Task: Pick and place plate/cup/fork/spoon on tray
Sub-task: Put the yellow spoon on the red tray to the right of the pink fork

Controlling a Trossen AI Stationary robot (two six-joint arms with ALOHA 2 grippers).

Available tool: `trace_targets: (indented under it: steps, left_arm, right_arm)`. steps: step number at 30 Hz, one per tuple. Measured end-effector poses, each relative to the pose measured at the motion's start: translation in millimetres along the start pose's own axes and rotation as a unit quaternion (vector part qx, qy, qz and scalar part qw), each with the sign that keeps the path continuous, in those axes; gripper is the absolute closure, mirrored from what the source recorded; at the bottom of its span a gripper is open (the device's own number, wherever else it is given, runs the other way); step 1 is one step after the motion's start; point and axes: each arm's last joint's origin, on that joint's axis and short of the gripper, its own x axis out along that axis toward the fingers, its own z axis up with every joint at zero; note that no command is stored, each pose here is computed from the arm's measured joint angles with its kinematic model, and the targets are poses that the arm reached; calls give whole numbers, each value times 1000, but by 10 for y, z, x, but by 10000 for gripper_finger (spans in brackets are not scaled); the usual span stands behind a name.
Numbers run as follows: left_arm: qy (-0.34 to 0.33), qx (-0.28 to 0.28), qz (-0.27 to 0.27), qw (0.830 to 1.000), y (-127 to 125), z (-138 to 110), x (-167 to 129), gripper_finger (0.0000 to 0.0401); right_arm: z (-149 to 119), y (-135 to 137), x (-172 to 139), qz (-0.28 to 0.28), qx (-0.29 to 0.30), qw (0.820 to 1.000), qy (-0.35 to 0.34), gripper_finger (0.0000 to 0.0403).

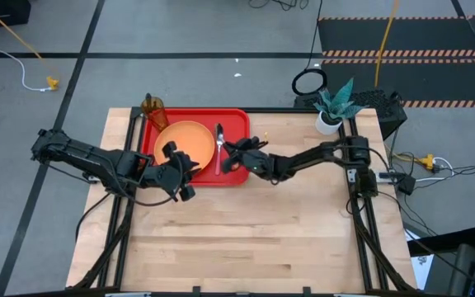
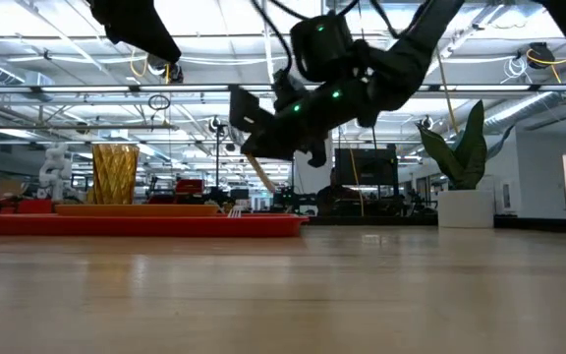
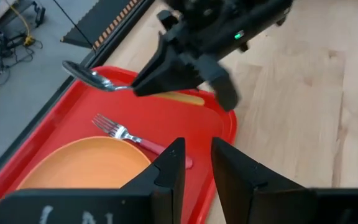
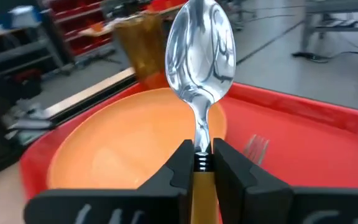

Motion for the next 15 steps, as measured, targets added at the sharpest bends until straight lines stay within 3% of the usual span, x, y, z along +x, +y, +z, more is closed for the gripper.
trace_targets:
  steps: [15]
  left_arm:
    - [3, 38, 20, 999, 92, 31, 57, 320]
  right_arm:
    - [-271, -74, 173, -104, 79, 991, -26, 378]
